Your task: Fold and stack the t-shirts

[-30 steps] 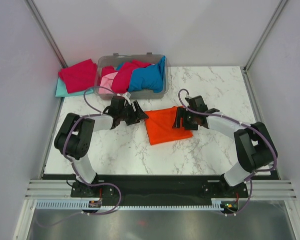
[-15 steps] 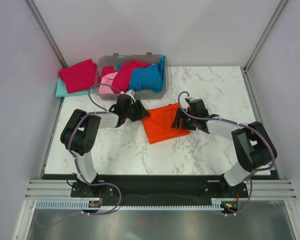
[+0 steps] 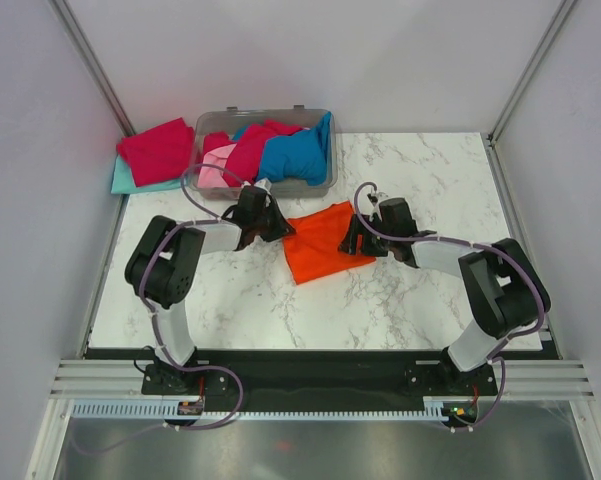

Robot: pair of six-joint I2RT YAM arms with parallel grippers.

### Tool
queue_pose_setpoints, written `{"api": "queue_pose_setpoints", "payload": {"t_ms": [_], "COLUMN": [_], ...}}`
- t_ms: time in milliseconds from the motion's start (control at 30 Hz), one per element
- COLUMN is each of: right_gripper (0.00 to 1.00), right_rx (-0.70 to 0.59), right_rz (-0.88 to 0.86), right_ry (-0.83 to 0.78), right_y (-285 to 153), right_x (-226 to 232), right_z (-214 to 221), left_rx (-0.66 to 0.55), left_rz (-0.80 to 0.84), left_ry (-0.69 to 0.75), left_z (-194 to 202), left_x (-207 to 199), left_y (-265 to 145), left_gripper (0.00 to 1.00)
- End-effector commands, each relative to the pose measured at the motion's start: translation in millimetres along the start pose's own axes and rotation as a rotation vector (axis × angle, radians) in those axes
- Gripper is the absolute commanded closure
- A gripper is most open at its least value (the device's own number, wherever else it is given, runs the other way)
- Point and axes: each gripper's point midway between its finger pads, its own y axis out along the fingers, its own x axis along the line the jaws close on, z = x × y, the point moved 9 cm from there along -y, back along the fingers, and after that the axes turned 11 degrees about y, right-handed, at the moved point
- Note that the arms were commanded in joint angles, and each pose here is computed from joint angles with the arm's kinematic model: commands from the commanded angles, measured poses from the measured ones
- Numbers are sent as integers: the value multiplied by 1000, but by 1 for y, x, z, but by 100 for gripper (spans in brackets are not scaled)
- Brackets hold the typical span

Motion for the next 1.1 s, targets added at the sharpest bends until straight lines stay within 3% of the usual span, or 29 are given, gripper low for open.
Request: {"api": "queue_pose_setpoints", "payload": {"t_ms": [0,167,300,400,567,667,800,900,1067], "right_gripper": [21,9,7,7,7,7,7,7,8], "right_rx": [163,103,56,20,36,36,48,54,64], "right_rz": [69,29,40,45,22,18,16,11,3], "right_ry": [14,3,45,44,30,25,24,25,20], "right_y": [-2,-13,-21,-27,-26,-26,-25,-24,-23], "right_x": [-26,-22,-24,-24,-24,-23,-24,-24,-24], "right_z": [41,40,45,45,47,47,49,49,49], "left_rx": [30,140,149,222,251,195,111,35,-161], "left_rz": [-79,-211,-278,-343,-495,-570,-794,-805,-904], "left_ry": [70,151,185,225,288,287,317,215,235], "left_z": [-2,-8,-20,-34,-60,-66,-81,-100,-134], "left_x": [0,4,11,21,62,84,114,132,137], "left_y": [-29,-70,-106,-129,-164,-181,-198,-219,-247], "left_gripper": [98,98,98,98,98,98,98,98,98]}}
